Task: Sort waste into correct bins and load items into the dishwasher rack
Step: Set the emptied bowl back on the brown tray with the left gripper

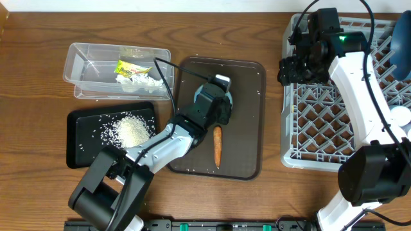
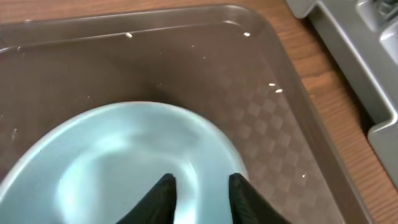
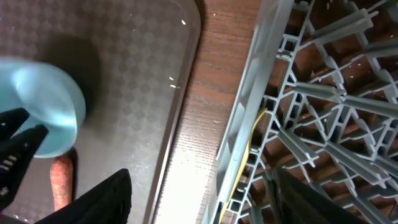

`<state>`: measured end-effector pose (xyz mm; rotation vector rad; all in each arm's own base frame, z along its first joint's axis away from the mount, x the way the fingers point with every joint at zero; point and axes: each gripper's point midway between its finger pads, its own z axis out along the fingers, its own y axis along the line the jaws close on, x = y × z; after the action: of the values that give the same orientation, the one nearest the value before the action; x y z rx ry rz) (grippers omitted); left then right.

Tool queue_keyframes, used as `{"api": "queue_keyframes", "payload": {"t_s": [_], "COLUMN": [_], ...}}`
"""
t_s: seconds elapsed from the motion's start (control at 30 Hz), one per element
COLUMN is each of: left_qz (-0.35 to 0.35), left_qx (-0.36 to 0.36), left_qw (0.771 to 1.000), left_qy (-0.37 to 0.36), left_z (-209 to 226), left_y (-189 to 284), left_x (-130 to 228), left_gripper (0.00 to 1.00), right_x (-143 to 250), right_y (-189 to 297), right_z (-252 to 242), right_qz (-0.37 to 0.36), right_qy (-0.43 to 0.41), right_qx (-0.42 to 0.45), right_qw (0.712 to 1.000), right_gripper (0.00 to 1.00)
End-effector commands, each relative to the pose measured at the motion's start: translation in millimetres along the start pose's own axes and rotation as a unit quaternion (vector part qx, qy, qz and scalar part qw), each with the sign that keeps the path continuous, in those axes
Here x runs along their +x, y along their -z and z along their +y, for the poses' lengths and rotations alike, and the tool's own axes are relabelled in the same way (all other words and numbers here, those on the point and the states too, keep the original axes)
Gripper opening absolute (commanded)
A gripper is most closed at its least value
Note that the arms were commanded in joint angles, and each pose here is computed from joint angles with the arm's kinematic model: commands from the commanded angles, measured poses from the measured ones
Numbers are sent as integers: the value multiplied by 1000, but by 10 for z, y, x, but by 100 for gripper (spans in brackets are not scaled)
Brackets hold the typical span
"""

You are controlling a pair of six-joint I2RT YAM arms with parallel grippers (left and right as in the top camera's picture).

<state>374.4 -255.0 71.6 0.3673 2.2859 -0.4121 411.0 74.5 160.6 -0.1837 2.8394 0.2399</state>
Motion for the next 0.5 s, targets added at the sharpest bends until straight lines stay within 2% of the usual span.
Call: {"api": "queue_keyframes", "payload": {"t_s": [0.0, 0.1, 0.27, 0.47], "left_qz": [-5, -2, 24, 80], "left_qx": [-12, -20, -51, -97], "left_qw": [1000, 1000, 998, 991], "left_qy": [-1, 5, 25, 56], "left_z": [47, 128, 408, 777], "left_y": [44, 160, 513, 959], "left_x": [-92, -132, -136, 64], "left_gripper": [36, 44, 47, 50], "right_x": [-66, -106, -184, -271], "right_y": [102, 99, 94, -24], "right_z": [89, 140, 272, 592], "right_qz": [-19, -27, -44, -68], "right_qy": [8, 14, 28, 57], "right_qx": [-7, -11, -25, -49], "right_qw": [1000, 999, 998, 995], "right_gripper": [72, 74, 76, 75]}}
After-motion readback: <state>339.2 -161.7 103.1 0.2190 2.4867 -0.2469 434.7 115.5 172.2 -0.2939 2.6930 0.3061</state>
